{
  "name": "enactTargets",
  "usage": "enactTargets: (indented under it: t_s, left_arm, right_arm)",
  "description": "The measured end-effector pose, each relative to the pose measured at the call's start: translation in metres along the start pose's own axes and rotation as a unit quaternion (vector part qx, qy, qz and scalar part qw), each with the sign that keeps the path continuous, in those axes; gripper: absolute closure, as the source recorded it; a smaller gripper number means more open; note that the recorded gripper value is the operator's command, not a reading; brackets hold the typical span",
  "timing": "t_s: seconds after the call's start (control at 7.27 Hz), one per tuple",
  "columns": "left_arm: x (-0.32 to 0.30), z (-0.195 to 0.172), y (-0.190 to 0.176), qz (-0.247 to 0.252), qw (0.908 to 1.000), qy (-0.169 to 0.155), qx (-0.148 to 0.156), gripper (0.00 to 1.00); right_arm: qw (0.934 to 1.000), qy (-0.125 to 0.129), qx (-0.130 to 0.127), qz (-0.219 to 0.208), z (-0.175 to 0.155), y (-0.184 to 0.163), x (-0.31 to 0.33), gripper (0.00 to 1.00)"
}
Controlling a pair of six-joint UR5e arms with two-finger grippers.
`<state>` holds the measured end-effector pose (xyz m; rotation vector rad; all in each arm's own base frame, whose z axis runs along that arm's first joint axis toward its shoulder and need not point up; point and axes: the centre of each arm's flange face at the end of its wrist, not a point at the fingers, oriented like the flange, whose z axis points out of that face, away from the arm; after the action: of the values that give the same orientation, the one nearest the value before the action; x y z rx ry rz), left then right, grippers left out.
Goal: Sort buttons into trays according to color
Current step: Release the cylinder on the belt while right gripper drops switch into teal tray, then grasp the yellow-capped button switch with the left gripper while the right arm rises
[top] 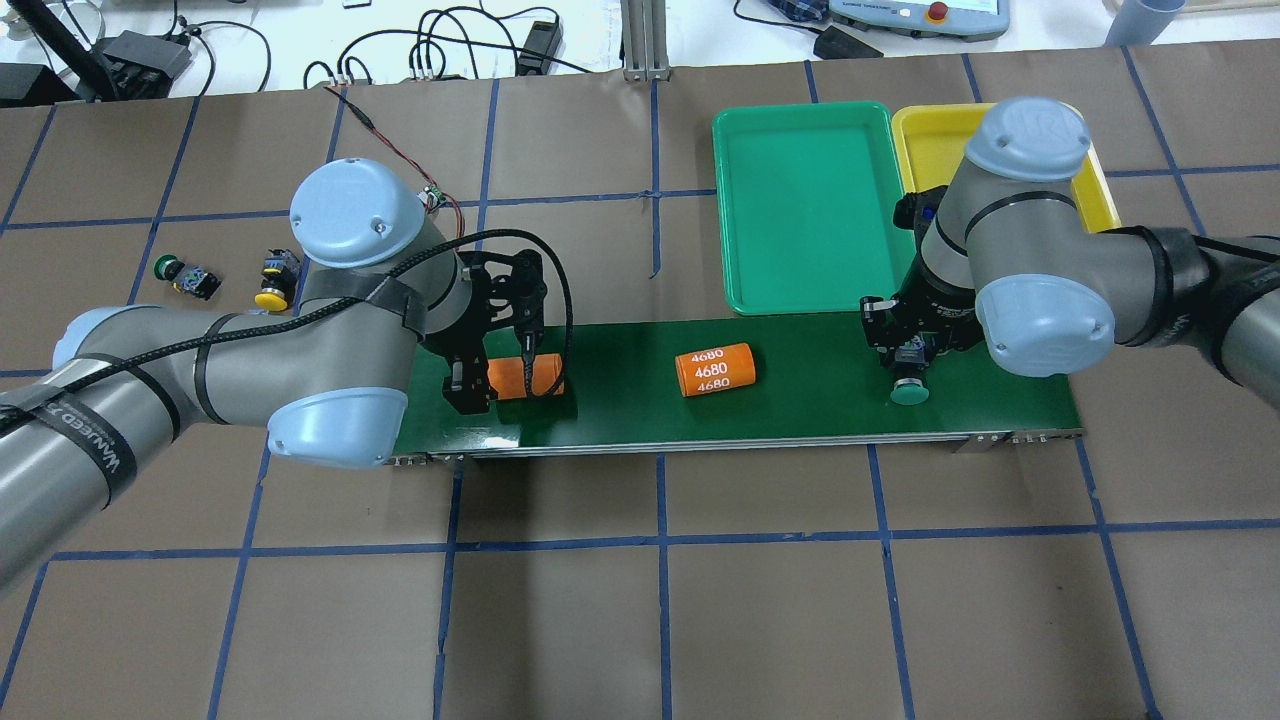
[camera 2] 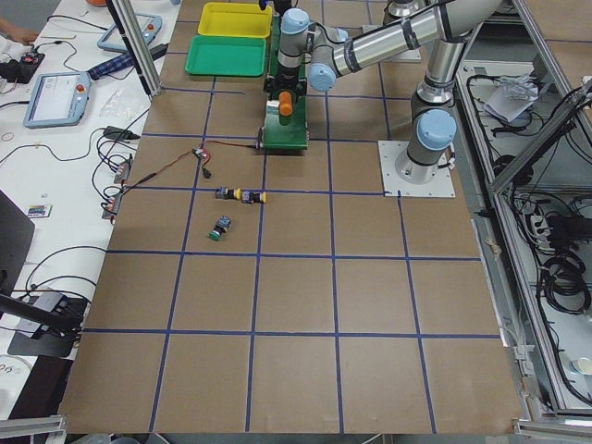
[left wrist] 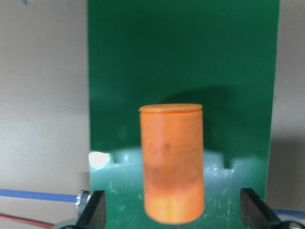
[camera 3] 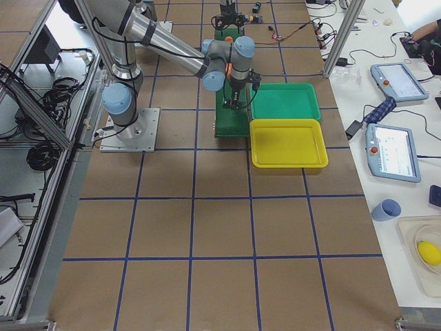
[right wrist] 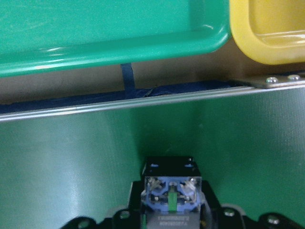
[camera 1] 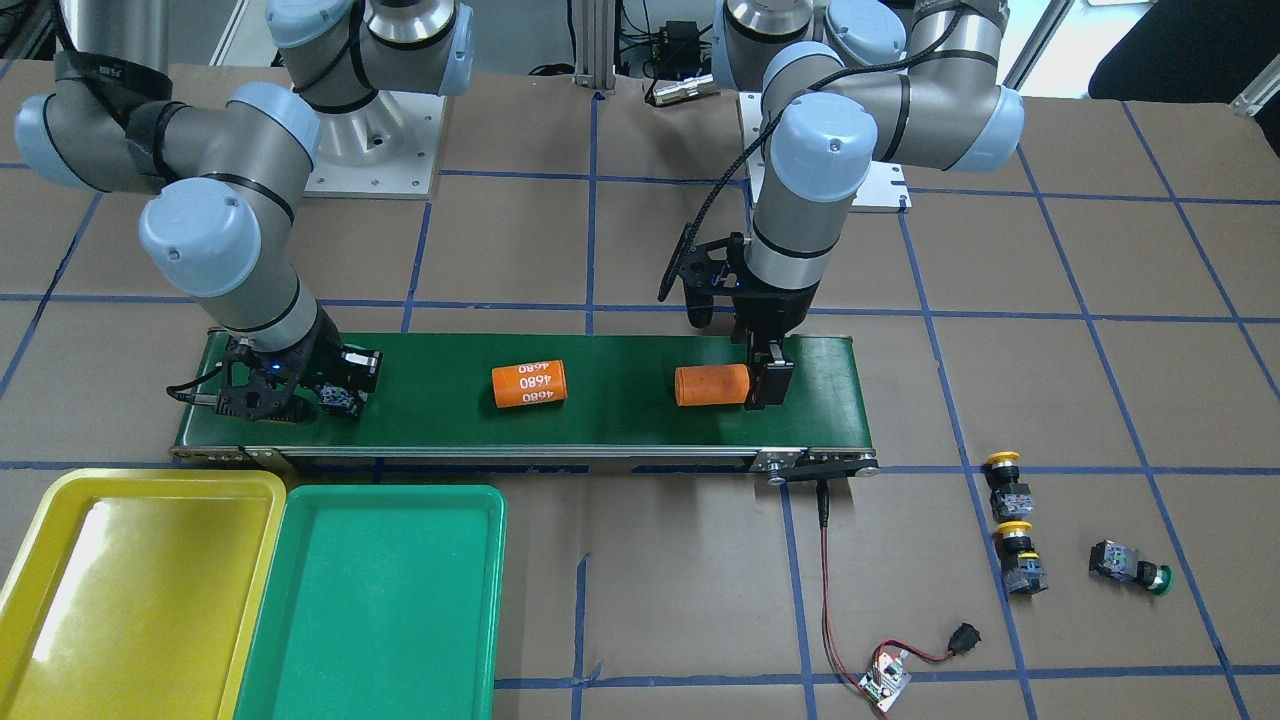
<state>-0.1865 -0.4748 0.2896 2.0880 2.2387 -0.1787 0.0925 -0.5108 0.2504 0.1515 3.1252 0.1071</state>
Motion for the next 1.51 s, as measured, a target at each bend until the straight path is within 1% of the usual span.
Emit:
enactTargets:
  t_s: [0.14,0.28,0.41,0.55,0.69,0.83,0.96,1.1,1.24,1.38,1.51]
  left_arm:
    - [-0.012,-0.001,0.019,-0.033,0.9994,-0.003,-0.001,0.00]
    - [-0.025,0.000,0.044,-0.080,0.9967,-0.004,-0.003,0.00]
    - [-0.040,0.001,0.069,-0.124,0.9922,-0.006,-0.005,0.00]
    - [-0.056,0.002,0.095,-0.169,0.9856,-0.007,-0.008,0.00]
    - [-0.070,0.006,0.125,-0.217,0.9761,-0.005,-0.004,0.00]
    - [-0.082,0.014,0.154,-0.271,0.9627,0.001,0.006,0.00]
    - [-0.093,0.022,0.180,-0.333,0.9430,0.005,0.010,0.00]
    - [-0.106,0.030,0.206,-0.390,0.9209,0.007,0.007,0.00]
    - [-0.121,0.037,0.229,-0.426,0.9048,0.007,0.006,0.00]
    - [-0.137,0.042,0.245,-0.449,0.8933,0.004,0.005,0.00]
    - [-0.151,0.048,0.256,-0.466,0.8847,0.002,0.003,0.00]
  right_arm:
    - [0.9999,0.000,0.016,-0.001,-0.014,-0.010,0.000,0.82]
    - [0.9993,-0.004,0.036,-0.001,-0.033,-0.030,-0.001,0.81]
    - [0.9984,-0.013,0.055,-0.003,-0.047,-0.060,-0.005,0.81]
    - [0.9974,-0.021,0.068,-0.010,-0.052,-0.097,-0.008,0.73]
    - [0.9972,-0.022,0.070,-0.018,-0.042,-0.133,-0.009,0.53]
    - [0.9974,-0.022,0.064,-0.022,-0.025,-0.160,-0.010,0.01]
    - [0.9978,-0.021,0.058,-0.024,-0.011,-0.173,-0.011,0.00]
    - [0.9981,-0.018,0.054,-0.024,-0.005,-0.178,-0.011,0.00]
    - [0.9983,-0.017,0.050,-0.024,-0.007,-0.177,-0.011,0.00]
    - [0.9984,-0.017,0.047,-0.025,-0.020,-0.173,-0.011,0.00]
    - [0.9986,-0.016,0.045,-0.025,-0.042,-0.164,-0.010,0.00]
